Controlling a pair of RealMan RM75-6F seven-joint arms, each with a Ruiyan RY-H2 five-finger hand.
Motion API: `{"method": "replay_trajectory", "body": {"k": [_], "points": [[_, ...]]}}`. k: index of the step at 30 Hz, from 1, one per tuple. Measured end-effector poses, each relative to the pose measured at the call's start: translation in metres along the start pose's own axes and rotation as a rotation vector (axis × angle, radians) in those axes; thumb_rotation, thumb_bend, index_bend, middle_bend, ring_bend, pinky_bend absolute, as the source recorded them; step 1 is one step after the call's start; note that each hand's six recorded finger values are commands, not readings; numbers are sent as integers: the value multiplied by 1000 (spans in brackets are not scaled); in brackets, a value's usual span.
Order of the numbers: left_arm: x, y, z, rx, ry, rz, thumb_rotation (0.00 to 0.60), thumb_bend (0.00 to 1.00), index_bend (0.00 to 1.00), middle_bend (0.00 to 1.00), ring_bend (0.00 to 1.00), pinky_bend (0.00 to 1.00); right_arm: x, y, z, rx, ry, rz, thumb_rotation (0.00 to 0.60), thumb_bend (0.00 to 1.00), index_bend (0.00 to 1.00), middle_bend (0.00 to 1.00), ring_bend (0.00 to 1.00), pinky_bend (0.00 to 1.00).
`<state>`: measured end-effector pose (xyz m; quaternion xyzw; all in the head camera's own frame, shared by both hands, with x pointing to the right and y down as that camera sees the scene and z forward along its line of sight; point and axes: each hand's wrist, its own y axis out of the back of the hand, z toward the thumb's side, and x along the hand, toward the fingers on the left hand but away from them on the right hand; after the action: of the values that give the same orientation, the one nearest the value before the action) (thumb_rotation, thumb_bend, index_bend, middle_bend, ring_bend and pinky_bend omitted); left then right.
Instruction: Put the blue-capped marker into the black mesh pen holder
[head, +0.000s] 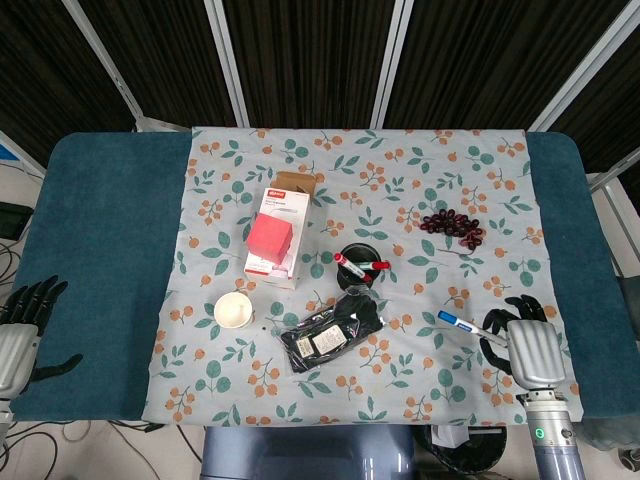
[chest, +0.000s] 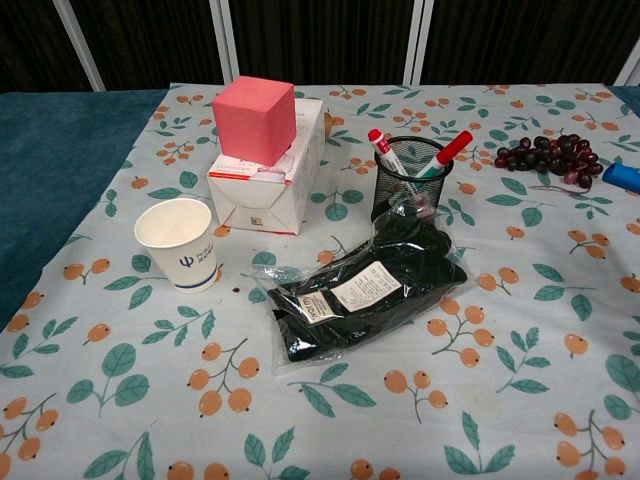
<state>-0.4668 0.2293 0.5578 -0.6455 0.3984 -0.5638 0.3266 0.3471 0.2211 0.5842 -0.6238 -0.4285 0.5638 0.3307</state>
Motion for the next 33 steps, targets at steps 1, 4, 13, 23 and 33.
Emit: {"method": "replay_trajectory", "body": {"k": [1,4,13,23,33], "points": [[0,0,0,0,0,0,600,50,0,0,0,0,0,1,1,-7,2,-5,600,505,687,593,253,169],[0,0,0,0,-1,-1,600,50,0,0,0,0,0,3,2,-22,7,-18,600,505,687,594,253,169],[0,1,0,-4,-2,4,600,50,0,0,0,0,2,5,4,-27,22,-25,600,505,687,593,254,169],[0,1,0,-2,-4,5,600,50,0,0,0,0,3,5,5,-25,26,-25,600,505,687,593,253,169],[1,0,0,-6,-1,1,600,50,0,0,0,0,-1,4,9,-13,33,-33,600,504,687,593,253,169]]}}
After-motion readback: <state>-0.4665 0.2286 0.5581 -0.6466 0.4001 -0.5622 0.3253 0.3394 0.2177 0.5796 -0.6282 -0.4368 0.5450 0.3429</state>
